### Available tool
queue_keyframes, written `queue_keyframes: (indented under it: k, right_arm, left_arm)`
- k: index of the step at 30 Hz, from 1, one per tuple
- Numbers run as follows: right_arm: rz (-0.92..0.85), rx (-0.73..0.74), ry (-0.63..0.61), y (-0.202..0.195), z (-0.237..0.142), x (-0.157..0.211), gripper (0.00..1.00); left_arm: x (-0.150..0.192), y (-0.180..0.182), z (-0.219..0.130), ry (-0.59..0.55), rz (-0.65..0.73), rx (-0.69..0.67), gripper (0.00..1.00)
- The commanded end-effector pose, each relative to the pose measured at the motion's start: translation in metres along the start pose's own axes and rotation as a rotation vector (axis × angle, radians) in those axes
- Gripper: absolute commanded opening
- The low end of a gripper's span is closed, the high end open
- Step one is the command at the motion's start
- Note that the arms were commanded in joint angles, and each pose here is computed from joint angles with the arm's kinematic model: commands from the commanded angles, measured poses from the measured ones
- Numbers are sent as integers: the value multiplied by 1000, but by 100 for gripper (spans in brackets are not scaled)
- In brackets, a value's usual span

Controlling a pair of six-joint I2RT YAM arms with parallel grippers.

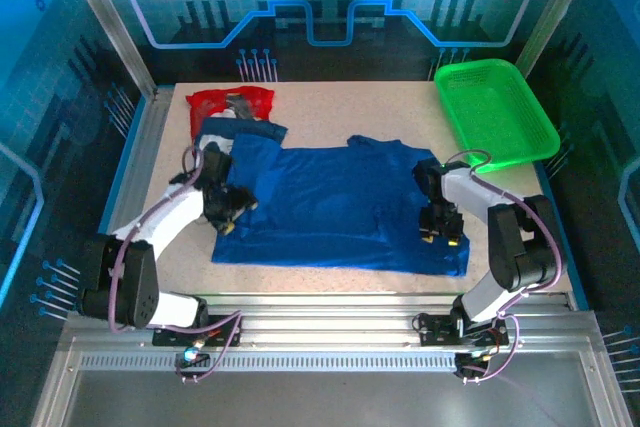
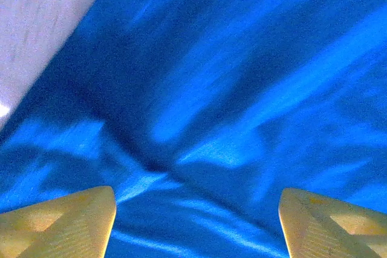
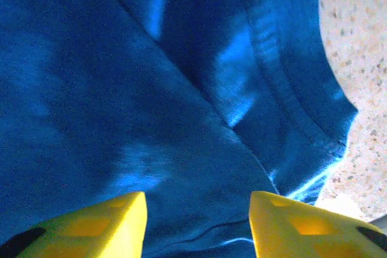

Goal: Fold and stack the t-shirts

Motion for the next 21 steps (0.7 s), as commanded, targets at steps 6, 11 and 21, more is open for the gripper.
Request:
queue_keyframes:
  k: [6,11,21]
  right_arm:
    - [-135,-385,-206,19,-71,-10,85]
    - [-230,-512,-264,24,-97,-9,91]
    - [-283,-578,-269,28,-106,-5,93]
  left_arm:
    - [-127,-10,-25,-206,79,-2,74]
    - [-175,0,-10,-204,99,-11,75]
    - [-220,9,15,-260,205,128,76]
Point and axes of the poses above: each hand's point on the last joint's axis, 136 mm out from that joint toward the fingers, its own z axis out along the fingers, its own y axis along the line the jaws close on, x = y × z, the point moved 9 cm from there along -z, back along the fingers, and after that the axes turned 12 degrees about z, right-handed, at the moved point
